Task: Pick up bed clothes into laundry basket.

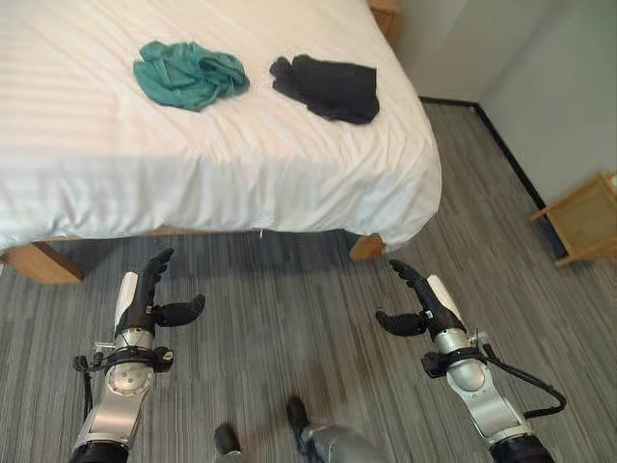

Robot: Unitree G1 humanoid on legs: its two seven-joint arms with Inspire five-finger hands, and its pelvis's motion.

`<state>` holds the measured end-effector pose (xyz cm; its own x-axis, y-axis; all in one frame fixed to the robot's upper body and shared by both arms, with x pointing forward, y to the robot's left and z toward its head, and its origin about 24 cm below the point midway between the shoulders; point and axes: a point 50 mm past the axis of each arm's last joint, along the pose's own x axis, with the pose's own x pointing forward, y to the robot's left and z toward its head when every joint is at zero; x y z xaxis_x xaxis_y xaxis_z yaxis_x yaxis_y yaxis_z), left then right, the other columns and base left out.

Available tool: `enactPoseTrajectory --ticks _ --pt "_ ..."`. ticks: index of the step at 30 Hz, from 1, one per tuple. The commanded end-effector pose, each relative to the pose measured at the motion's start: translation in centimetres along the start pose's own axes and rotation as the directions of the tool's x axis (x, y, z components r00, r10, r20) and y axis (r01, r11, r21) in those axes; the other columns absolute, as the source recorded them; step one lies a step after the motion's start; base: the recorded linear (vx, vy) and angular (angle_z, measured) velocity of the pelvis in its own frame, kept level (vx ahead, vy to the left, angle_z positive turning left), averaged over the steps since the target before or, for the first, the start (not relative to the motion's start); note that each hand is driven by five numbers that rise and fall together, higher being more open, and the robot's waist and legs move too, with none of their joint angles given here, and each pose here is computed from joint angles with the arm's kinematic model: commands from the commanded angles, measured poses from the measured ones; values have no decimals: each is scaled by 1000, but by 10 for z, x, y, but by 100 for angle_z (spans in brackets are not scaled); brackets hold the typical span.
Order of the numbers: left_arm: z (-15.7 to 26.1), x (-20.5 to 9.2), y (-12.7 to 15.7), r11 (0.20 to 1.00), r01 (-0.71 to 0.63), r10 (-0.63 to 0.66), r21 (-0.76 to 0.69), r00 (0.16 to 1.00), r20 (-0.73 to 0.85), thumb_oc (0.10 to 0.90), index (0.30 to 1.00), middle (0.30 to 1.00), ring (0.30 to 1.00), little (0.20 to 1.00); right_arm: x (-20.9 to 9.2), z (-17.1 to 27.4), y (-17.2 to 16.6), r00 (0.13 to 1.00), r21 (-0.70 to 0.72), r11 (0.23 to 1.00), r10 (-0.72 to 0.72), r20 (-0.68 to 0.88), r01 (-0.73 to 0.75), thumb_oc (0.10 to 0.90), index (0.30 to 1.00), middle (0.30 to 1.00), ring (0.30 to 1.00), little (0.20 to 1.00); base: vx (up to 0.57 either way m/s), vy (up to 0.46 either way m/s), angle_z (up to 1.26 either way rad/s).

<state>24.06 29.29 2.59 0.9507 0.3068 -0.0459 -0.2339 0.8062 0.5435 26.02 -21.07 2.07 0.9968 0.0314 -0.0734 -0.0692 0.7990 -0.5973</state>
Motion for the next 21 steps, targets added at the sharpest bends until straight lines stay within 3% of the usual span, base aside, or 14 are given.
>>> enactPoseTrajectory --ticks 1,6,10,11,16,21 --pt "59 15 17 998 -55 47 21 958 282 800 900 900 900 900 14 43 -30 970 7 992 -123 208 125 800 900 900 900 900 441 96 53" --pt "70 20 1 1000 -3 -2 16 947 322 800 900 900 900 900 11 45 -44 963 -34 988 -142 229 153 800 900 900 900 900 408 34 71" --pt "54 6 -3 999 23 -14 -29 963 270 800 900 900 900 900 6 43 -47 967 -102 985 -113 230 139 800 900 900 900 900 802 -153 69" --pt "69 7 8 993 -23 59 -113 945 323 800 900 900 900 900 12 52 -56 958 -112 979 -138 253 171 800 900 900 900 900 634 -315 18" --pt "93 11 16 979 -54 131 -197 904 406 800 900 900 900 900 19 69 -72 930 -133 964 -178 321 230 800 900 900 900 900 254 96 -44" --pt "103 12 13 983 -30 108 -179 888 446 800 900 900 900 900 17 83 -97 897 -211 924 -222 381 318 800 900 900 900 900 261 167 6"
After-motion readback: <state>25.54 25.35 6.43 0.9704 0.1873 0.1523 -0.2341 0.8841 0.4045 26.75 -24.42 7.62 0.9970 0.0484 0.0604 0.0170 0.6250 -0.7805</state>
